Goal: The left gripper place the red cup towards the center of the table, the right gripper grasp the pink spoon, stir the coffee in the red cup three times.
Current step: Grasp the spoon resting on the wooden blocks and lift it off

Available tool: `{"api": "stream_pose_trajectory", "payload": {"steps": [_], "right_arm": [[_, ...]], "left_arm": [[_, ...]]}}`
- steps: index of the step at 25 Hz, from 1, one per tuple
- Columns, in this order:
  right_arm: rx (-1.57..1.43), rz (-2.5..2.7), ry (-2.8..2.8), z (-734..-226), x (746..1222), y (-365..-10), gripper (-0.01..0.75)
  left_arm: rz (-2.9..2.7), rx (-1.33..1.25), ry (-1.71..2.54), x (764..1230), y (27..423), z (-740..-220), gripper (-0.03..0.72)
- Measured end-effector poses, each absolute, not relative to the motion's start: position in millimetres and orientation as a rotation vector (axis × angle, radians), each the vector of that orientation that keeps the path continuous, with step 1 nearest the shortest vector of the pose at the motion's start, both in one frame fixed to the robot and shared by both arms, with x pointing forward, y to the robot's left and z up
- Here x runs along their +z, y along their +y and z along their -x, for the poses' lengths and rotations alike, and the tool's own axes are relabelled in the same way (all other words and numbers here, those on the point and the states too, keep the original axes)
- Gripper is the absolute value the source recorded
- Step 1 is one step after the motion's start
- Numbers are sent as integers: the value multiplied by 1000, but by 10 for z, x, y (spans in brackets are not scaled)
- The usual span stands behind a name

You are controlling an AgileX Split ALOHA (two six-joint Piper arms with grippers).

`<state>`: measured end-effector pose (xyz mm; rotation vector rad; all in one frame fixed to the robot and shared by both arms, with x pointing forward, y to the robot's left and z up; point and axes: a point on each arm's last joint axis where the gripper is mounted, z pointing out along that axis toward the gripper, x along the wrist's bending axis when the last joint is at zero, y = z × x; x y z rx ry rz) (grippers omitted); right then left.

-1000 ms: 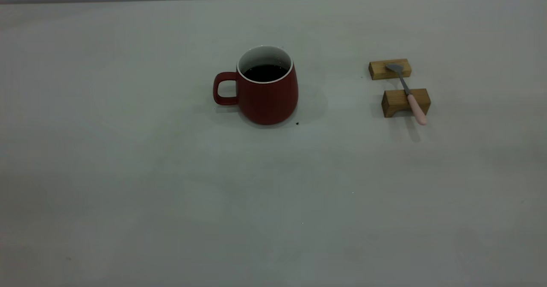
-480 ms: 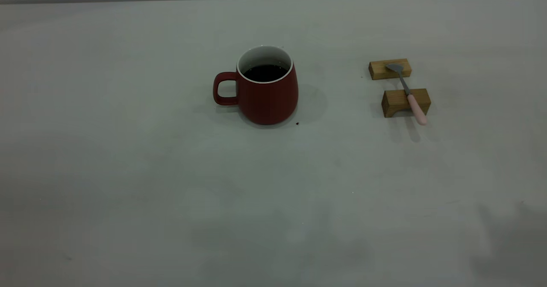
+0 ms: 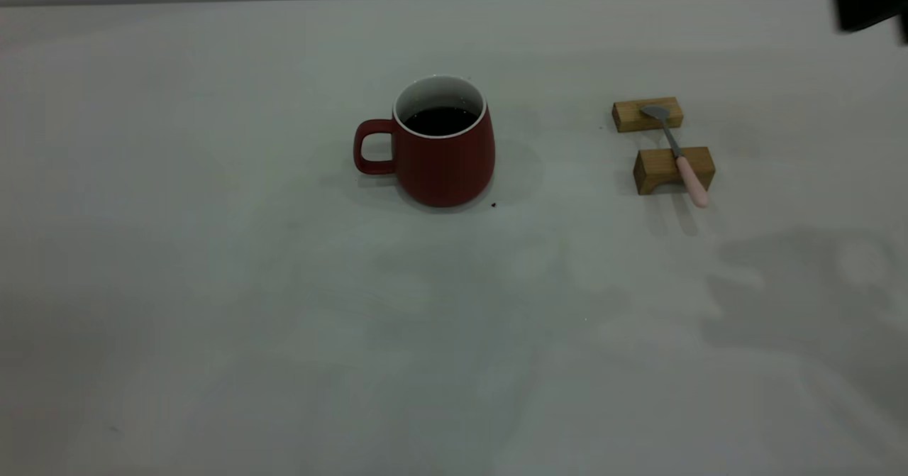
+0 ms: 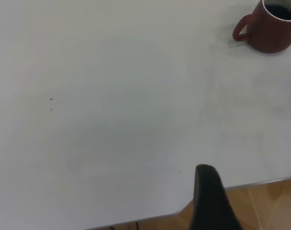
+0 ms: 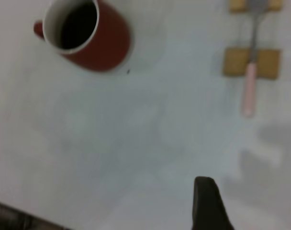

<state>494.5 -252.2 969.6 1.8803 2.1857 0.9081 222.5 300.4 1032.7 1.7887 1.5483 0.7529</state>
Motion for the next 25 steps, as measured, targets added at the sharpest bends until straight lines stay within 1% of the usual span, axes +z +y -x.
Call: {"api": "stream_pose_trajectory", "payload": {"steps": [5, 7, 13, 18, 21, 25], "right_arm": [[819, -1893, 2367, -5348, 9336, -2193, 489], [744, -1943, 2408, -5489, 9169, -2115, 489], [483, -2122, 2373, -5871, 8817, -2096, 489], [411, -2153, 2374, -6144, 8648, -2029, 489], [346, -2112, 2418, -6208, 8485, -1986, 509], [236, -2109, 2403, -6264, 8333, -2024, 568]], "left_arm": [[-1790, 753, 1547, 10327, 3004, -2225, 501], [-1790, 753, 1547, 10327, 3004, -2225, 501], [-1790, 753, 1547, 10327, 3004, -2225, 501], [-1790, 753, 1547, 10327, 3004, -2225, 501], [-1790, 753, 1547, 10327, 3004, -2225, 501], [-1789, 753, 1548, 10327, 3004, -2225, 501]]}}
